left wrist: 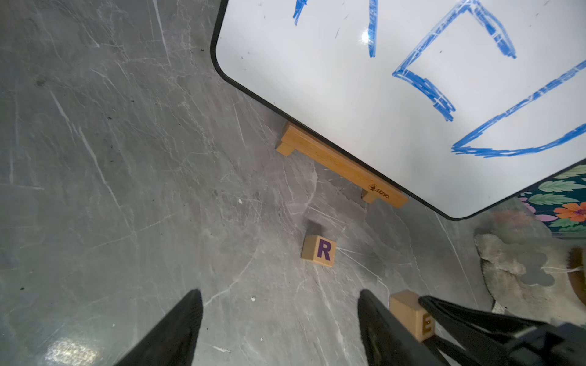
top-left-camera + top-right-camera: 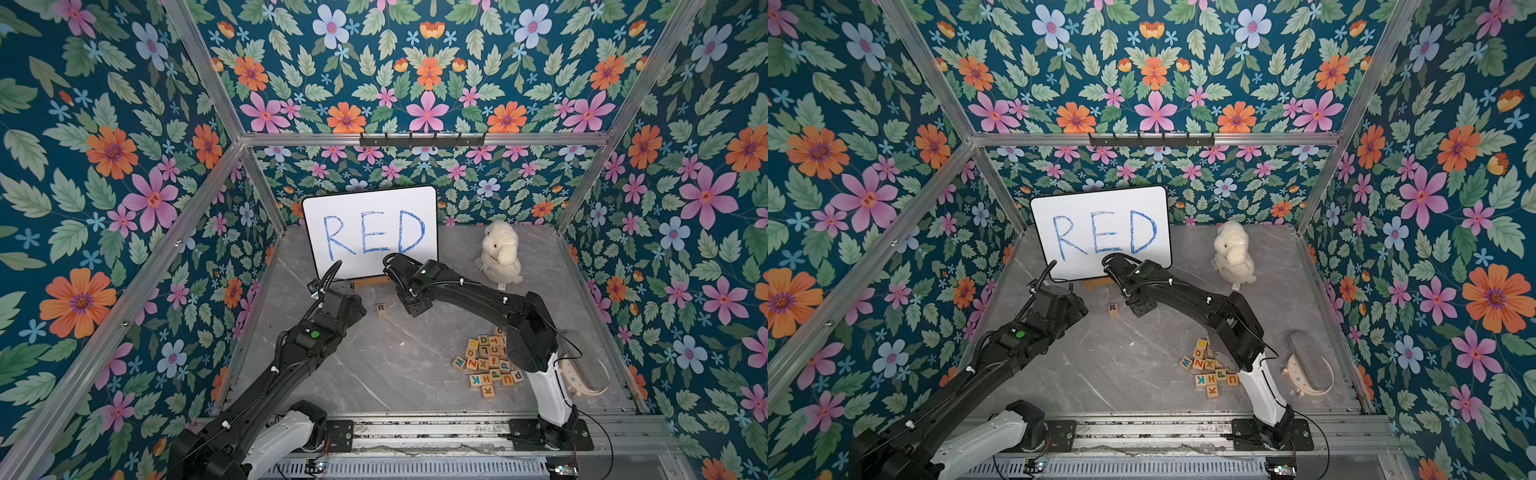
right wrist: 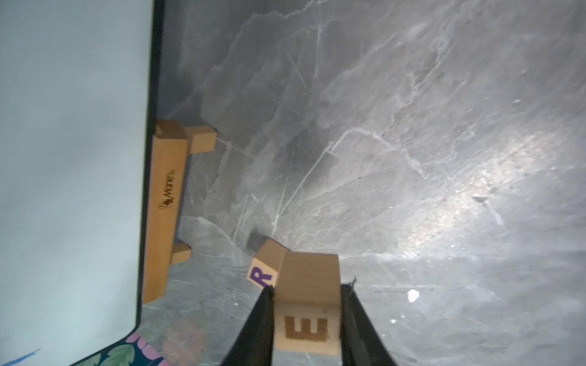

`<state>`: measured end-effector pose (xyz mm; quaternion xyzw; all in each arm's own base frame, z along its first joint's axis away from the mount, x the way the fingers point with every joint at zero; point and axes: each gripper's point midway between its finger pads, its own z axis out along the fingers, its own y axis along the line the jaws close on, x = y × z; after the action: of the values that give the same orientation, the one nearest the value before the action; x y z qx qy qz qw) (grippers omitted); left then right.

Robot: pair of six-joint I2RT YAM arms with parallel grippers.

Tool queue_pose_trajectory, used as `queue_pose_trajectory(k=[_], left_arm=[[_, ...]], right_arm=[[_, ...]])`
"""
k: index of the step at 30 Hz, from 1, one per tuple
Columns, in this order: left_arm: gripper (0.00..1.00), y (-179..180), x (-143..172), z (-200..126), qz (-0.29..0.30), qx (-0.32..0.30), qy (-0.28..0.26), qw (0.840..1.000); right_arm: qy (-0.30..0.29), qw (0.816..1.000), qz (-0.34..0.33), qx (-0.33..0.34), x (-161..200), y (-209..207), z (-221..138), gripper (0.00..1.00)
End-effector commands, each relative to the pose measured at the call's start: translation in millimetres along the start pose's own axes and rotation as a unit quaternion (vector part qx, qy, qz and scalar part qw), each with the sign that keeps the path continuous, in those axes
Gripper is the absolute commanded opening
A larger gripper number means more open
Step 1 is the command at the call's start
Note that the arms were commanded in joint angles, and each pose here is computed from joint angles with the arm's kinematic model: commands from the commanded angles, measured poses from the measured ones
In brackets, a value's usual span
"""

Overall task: Assemble the uppercase word "red" with letter blocks
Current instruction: Place the letter block at the center of the board.

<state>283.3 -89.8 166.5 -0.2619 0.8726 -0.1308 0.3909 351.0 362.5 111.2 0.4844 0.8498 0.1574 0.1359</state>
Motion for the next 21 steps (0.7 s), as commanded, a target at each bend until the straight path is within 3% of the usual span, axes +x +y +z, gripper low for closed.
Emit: queue_pose_trajectory(k=[1,21], left_arm=[[0.79,8.1,-3.1,-4.0,-0.003,-0.015,-0.007,1.000],[0.79,17.1,5.7,-4.5,-0.010,-0.022,0.005,1.000]], right_arm=[[-0.036,0.997,0.063,0.005,-11.0,-1.5,8.5,0.25],[-0.002,0.998,0.054,-0.032,15.3,21.4,64.9,0.32]])
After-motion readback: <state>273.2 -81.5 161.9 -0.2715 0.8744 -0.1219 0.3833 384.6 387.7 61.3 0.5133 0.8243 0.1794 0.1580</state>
